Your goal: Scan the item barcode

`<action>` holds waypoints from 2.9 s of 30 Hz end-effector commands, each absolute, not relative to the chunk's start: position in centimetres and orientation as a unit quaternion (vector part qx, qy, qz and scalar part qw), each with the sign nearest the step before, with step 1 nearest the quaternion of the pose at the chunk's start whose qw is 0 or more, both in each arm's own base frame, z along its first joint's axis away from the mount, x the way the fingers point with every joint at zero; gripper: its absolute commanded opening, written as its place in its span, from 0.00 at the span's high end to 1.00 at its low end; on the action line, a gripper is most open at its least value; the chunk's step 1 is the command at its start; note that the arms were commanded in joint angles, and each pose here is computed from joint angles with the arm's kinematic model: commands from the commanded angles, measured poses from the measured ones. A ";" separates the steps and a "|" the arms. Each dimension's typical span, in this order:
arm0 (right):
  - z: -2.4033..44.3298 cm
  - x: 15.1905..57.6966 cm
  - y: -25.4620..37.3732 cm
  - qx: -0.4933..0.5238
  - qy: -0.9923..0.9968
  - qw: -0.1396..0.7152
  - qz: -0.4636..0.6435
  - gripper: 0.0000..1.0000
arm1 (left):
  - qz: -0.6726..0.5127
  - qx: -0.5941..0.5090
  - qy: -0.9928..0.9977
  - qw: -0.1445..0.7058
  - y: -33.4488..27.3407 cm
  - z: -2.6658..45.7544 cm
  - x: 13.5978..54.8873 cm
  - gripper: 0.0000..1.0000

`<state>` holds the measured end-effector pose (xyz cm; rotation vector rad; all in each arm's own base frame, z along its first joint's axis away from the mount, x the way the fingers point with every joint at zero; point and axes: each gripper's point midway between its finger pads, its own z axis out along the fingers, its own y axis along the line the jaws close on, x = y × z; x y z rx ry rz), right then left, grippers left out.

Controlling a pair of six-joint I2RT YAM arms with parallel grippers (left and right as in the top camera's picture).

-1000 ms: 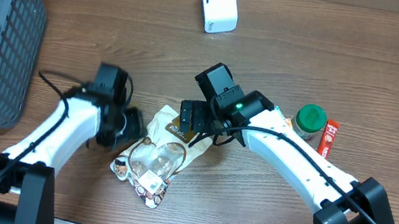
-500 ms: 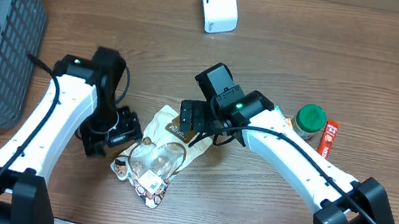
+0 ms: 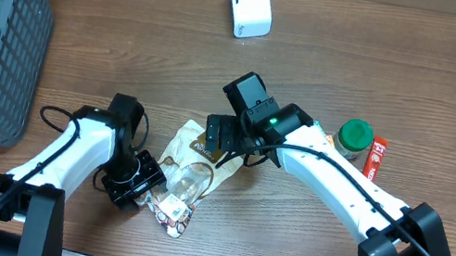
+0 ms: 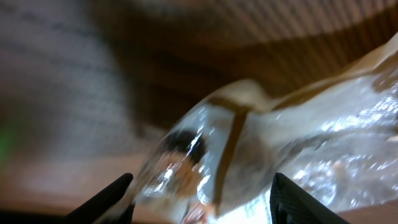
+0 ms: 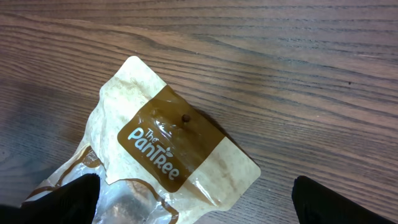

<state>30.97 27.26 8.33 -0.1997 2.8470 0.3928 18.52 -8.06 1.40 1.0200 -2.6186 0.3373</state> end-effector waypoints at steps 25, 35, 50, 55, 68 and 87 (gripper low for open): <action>8.9 31.1 27.1 -0.051 0.981 0.129 0.138 0.00 | 0.150 0.230 -0.959 -0.071 -7.4 0.3 28.0 0.53; 8.6 30.7 26.8 -0.047 0.983 0.119 0.131 0.00 | 0.204 0.131 -0.967 -0.079 -9.4 3.0 29.4 0.40; 6.2 28.4 26.4 -0.032 0.988 0.067 0.137 0.00 | 0.186 0.125 -0.975 -0.006 -9.8 -0.6 27.2 0.47; 5.9 28.2 26.3 -0.030 0.988 0.064 0.135 0.00 | 0.185 0.124 -0.975 -0.004 -9.8 -0.8 27.2 0.50; 2.7 26.6 26.7 0.002 0.981 0.031 0.191 0.00 | 0.185 0.124 -0.975 -0.004 -9.8 -0.8 27.2 0.54; -0.3 25.1 29.9 0.034 0.962 -0.060 0.265 0.00 | 0.185 0.120 -0.975 0.002 -9.8 -0.8 26.9 0.57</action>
